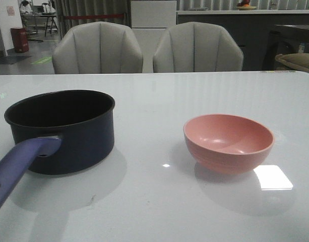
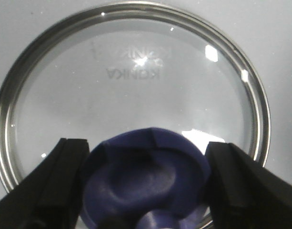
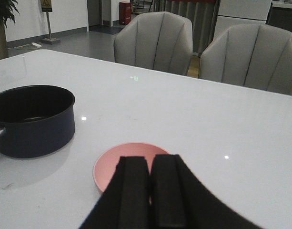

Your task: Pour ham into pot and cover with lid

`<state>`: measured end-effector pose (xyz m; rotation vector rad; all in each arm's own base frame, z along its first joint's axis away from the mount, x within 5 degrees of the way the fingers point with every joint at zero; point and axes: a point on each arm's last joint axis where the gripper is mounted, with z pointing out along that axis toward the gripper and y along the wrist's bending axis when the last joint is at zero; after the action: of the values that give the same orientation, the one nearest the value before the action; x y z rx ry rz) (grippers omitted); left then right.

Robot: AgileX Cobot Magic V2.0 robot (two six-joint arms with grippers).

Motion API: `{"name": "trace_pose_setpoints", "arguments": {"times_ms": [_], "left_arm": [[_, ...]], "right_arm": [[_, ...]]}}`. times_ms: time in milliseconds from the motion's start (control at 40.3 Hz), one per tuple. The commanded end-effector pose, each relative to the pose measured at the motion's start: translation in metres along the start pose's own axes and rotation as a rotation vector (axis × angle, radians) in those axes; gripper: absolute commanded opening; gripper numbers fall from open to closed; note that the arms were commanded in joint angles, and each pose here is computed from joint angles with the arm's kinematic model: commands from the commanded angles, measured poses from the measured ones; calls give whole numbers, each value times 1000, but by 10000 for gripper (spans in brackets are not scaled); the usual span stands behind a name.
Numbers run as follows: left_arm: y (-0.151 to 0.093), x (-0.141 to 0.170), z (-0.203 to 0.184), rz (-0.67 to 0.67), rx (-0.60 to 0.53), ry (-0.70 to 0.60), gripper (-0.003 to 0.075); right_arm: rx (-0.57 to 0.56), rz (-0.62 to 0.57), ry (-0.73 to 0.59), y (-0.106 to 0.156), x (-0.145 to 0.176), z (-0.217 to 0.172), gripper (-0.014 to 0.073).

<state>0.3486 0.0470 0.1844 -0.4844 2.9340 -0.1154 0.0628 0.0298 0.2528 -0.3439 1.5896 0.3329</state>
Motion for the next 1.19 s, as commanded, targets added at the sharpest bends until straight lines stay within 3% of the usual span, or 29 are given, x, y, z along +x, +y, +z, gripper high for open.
{"name": "trace_pose_setpoints", "arguments": {"times_ms": [0,620,769,943,1166], "left_arm": [[-3,-5,-21,8,10,-76,260],[-16,-11,-119,68,61,-315,260],[-44,-6,-145,178,97,-378,260],[-97,10,-162,353,157,-388,260],[-155,36,-158,548,208,-333,260]], "right_arm": [[25,5,-96,-2,-16,-1,143],[25,5,-96,-2,-16,-1,143],[25,5,-96,-2,-16,-1,143],[25,5,-96,-2,-16,-1,143],[25,5,-96,-2,-16,-1,143]]}}
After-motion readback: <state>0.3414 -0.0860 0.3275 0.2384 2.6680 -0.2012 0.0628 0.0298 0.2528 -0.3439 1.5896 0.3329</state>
